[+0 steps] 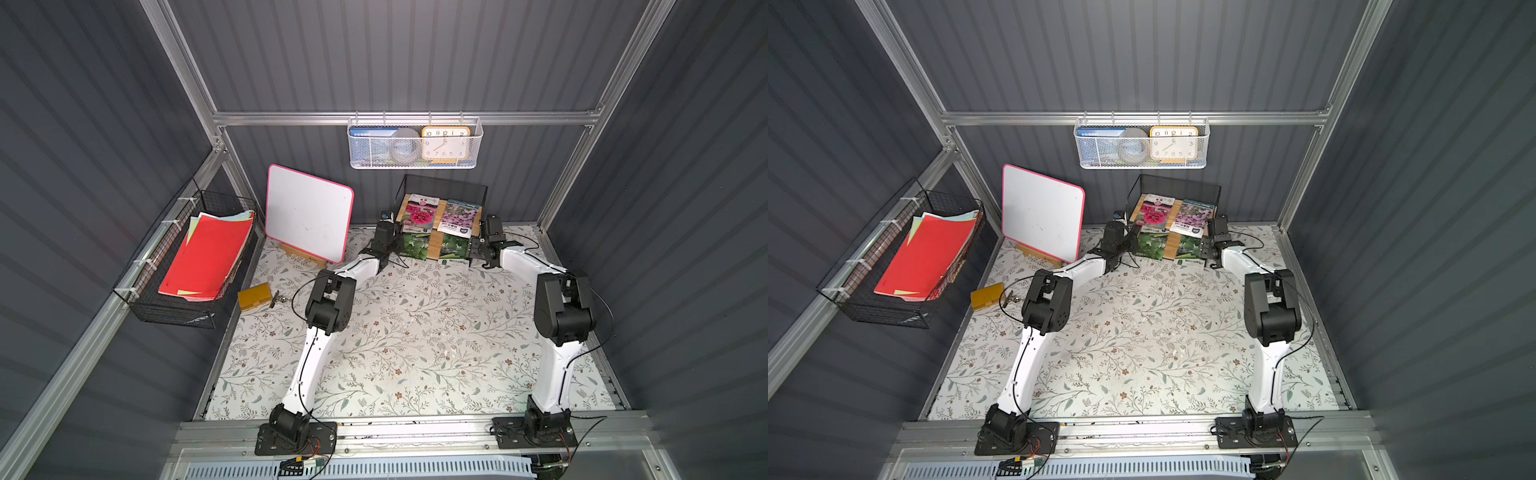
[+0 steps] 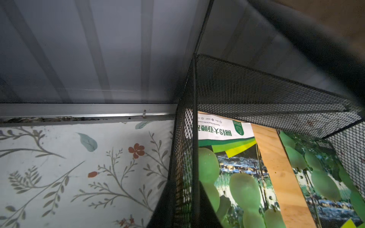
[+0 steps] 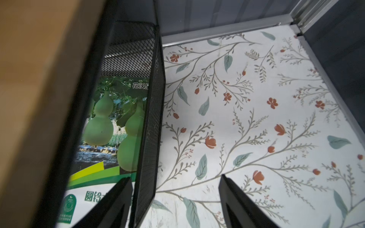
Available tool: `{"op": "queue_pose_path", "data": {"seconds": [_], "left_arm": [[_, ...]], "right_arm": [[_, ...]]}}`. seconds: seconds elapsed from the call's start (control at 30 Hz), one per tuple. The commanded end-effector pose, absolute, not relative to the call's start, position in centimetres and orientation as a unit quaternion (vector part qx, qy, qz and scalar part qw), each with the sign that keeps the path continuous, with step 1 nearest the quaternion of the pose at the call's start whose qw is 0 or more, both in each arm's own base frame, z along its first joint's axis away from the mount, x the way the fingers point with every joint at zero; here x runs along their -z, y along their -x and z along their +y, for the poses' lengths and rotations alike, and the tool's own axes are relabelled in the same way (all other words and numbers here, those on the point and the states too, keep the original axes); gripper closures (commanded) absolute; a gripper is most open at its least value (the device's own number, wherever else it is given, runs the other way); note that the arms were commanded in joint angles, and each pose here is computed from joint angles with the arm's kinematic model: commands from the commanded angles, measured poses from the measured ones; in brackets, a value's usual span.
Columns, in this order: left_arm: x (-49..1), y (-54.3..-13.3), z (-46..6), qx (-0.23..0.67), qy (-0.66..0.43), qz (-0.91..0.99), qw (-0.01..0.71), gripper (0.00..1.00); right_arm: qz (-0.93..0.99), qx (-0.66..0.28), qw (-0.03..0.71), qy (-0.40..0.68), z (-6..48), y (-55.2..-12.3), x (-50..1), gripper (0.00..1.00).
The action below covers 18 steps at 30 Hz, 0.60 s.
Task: Take the seed bag off the shelf
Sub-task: Move the shelf to the center of the board.
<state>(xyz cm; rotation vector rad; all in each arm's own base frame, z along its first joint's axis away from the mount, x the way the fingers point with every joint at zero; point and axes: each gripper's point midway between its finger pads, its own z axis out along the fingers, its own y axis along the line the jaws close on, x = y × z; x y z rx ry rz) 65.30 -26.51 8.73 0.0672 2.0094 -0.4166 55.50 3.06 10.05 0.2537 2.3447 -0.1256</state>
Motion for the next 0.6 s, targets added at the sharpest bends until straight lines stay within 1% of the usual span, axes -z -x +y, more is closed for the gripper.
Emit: {"op": "queue_pose_path", "data": {"seconds": [0.0,0.07,0.3,0.47,0.57], "left_arm": [[-6.8,-65.0,-27.1,0.203,-0.010,0.848,0.490,1.00],[-6.9,-64.9,-27.1,0.204,-0.011,0.847,0.491,1.00],[-7.1,-64.7,-27.1,0.209,-0.010,0.841,0.498,1.00],[-7.3,-64.5,-27.2,0.218,-0.008,0.839,0.499,1.00],[-7.4,-64.2,-27.3,0.223,-0.010,0.838,0.498,1.00]], "right_arm": [[0.928,0.066,0.351,-0.104,2.8,-55.2,-9.3,0.28],[0.931,0.064,0.343,-0.107,3.0,-55.0,-9.1,0.28],[0.930,0.059,0.336,-0.136,4.3,-54.0,-9.0,0.38],[0.925,0.050,0.343,-0.155,5.1,-54.4,-8.9,0.49],[0.923,0.051,0.345,-0.163,5.2,-54.6,-8.5,0.60]]}}
